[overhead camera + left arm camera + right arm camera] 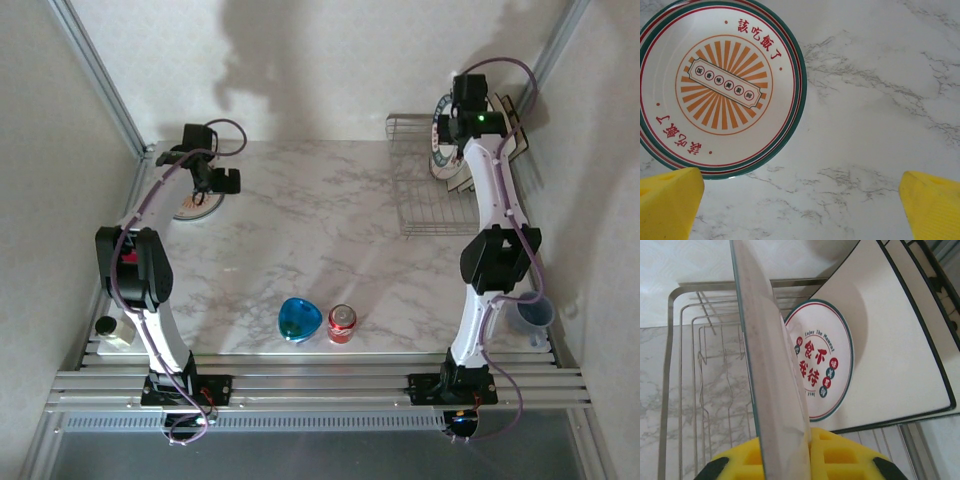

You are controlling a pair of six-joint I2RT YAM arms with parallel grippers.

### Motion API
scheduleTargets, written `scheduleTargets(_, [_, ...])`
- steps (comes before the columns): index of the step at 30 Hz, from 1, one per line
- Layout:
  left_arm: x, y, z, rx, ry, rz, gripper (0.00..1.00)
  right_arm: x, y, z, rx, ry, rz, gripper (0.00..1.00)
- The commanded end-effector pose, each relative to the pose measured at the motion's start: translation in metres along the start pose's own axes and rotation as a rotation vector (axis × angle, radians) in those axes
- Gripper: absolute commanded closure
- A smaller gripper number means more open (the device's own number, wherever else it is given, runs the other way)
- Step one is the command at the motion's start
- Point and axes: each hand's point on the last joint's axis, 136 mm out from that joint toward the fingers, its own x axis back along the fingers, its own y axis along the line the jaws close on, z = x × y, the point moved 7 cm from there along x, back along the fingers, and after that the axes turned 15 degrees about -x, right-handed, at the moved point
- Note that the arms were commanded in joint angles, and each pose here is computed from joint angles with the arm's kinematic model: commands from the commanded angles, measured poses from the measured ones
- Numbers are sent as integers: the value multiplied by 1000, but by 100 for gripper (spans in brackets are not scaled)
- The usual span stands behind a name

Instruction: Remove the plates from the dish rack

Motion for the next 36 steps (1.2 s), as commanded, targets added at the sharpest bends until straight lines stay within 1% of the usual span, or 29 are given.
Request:
scheduleTargets(1, [14,-2,2,-13,-7,5,1,28,-1,-12,-24,-81,-43,100])
scheduleTargets(3, [14,-2,2,-12,-9,7,0,36,2,-8,-25,-72,-85,100])
scheduleTargets(7, [14,-3,2,-9,-12,8,0,54,13,5,-47,-53,-213,100])
scheduleTargets(12, [13,-3,2,-11,-9,11,1,84,34,24,-135,-31,-520,100])
scheduleTargets(14, [14,-3,1,-13,-13,16,1,101,44,31,-186,-27,-691,100])
scheduleTargets(17, [14,-3,0,-14,-17,14,0,118,54,39,-267,10,-885,100])
scheduleTargets(21, [14,-4,-2,-14,-22,23,0,123,63,56,-383,87,-1081,100])
scheduleTargets(25, [13,-5,-3,-14,-29,39,0,111,67,82,-497,177,-1179,100])
scheduleTargets(31, [14,-6,-7,-11,-47,54,0,85,71,113,-591,282,-1209,100])
scheduleTargets(36, [12,-9,-11,-6,-65,81,1,68,81,135,-598,346,-1187,100])
